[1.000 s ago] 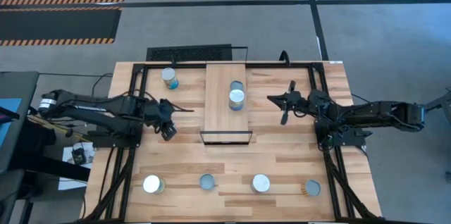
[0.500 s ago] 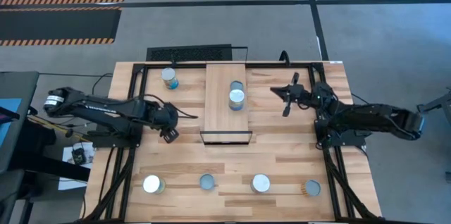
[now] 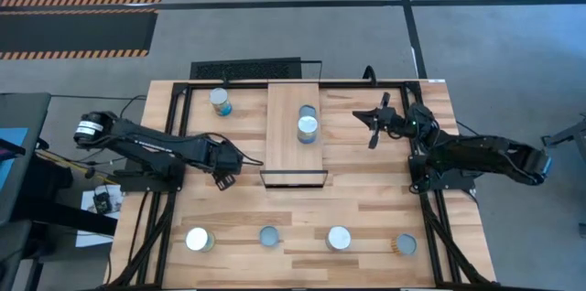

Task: Pick and place cans onto a shelf
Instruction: Put the canned meatballs on the shelf

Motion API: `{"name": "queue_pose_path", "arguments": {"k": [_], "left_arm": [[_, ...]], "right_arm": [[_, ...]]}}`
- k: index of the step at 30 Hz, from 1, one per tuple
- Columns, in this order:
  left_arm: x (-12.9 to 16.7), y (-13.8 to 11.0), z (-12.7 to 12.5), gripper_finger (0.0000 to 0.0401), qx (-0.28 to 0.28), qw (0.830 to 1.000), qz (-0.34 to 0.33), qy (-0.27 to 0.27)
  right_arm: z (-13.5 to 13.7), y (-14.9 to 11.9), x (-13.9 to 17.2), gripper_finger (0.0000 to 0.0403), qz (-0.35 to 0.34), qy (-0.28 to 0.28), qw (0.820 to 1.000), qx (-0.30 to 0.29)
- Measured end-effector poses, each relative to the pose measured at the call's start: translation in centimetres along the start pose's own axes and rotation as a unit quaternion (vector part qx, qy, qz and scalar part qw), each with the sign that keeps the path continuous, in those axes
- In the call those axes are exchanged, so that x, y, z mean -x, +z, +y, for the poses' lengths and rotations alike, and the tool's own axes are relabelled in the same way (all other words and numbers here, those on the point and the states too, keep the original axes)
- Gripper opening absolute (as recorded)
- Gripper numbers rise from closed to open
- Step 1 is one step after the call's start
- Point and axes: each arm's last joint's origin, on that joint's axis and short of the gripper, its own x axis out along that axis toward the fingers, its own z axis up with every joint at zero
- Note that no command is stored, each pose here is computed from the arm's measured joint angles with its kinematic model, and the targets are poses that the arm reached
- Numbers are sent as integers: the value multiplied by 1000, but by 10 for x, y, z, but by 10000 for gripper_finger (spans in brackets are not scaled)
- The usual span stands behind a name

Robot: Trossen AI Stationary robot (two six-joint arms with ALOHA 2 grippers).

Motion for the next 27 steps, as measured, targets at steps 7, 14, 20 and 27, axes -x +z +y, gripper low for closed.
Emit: {"name": "queue_pose_path", "arguments": {"k": [7,14,20,27], "left_arm": [[8,2,1,18,0,1000,17,-4],[68,50,14,2,15,997,-52,-48],[124,100,49,1,46,984,-159,-59],[142,187,78,0,-18,981,-194,-19]], "right_arm": [[0,0,0,9,-1,-1,1000,12],[0,-1,0,8,5,0,1000,7],[1,-3,0,8,17,2,1000,4],[1,-3,0,8,16,2,1000,6]]}}
